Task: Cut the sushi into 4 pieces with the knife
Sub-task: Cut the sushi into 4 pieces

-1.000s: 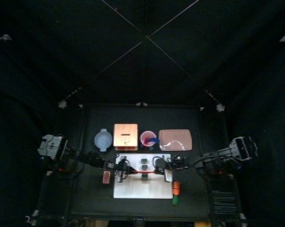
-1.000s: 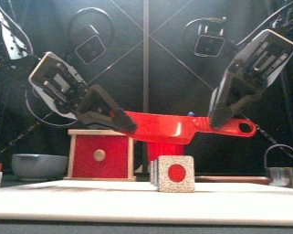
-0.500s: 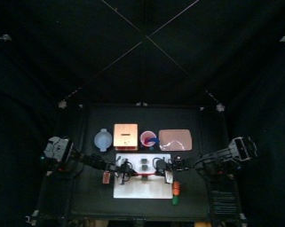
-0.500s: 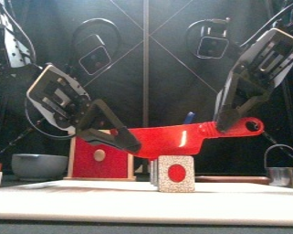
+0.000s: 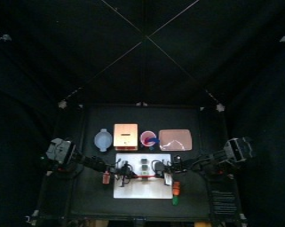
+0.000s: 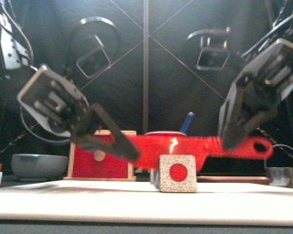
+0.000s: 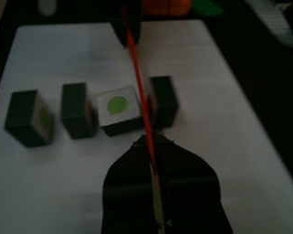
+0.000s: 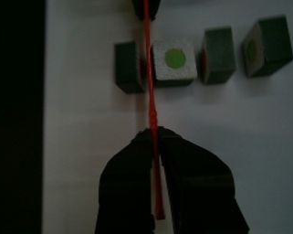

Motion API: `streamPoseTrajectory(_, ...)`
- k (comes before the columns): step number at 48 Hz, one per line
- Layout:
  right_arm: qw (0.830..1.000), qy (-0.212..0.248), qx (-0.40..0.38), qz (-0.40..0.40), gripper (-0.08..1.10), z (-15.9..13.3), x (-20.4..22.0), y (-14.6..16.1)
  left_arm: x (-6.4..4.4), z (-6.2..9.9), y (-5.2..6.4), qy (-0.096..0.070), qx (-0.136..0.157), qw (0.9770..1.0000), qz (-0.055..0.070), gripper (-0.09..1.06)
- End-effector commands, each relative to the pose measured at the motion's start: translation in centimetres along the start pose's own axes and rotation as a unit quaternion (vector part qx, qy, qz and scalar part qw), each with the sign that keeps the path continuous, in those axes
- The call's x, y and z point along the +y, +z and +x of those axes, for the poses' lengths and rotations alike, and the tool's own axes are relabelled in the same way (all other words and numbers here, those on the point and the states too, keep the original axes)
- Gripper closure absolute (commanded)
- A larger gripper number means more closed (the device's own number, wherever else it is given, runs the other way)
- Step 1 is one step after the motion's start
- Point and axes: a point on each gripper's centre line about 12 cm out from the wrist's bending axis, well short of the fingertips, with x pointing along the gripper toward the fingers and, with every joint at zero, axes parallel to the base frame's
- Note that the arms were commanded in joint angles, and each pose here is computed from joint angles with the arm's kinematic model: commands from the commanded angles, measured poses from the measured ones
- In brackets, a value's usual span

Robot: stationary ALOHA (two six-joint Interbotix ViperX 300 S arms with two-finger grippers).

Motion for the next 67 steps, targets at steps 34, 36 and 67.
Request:
streamPoseTrajectory(34, 1.000, 0.014, 0.005, 0.009, 0.90, 1.5, 1.8, 0.1, -2.1, 1.4, -0.7, -0.005, 0.006, 0.9999, -0.014, 0.76)
streamPoseTrajectory(36, 1.000, 0.014, 0.005, 0.009, 0.90, 1.5, 1.8, 0.1, -2.2, 1.4, -0.7, -0.006, 0.005, 0.9999, -0.014, 0.76)
streamPoseTrajectory(67, 0.999, 0.028, -0.035, -0.003, 0.90, -2.1, 2.0, 1.8, -1.1, -2.4, 4.8, 0.007, -0.070, 0.9968, -0.036, 0.29)
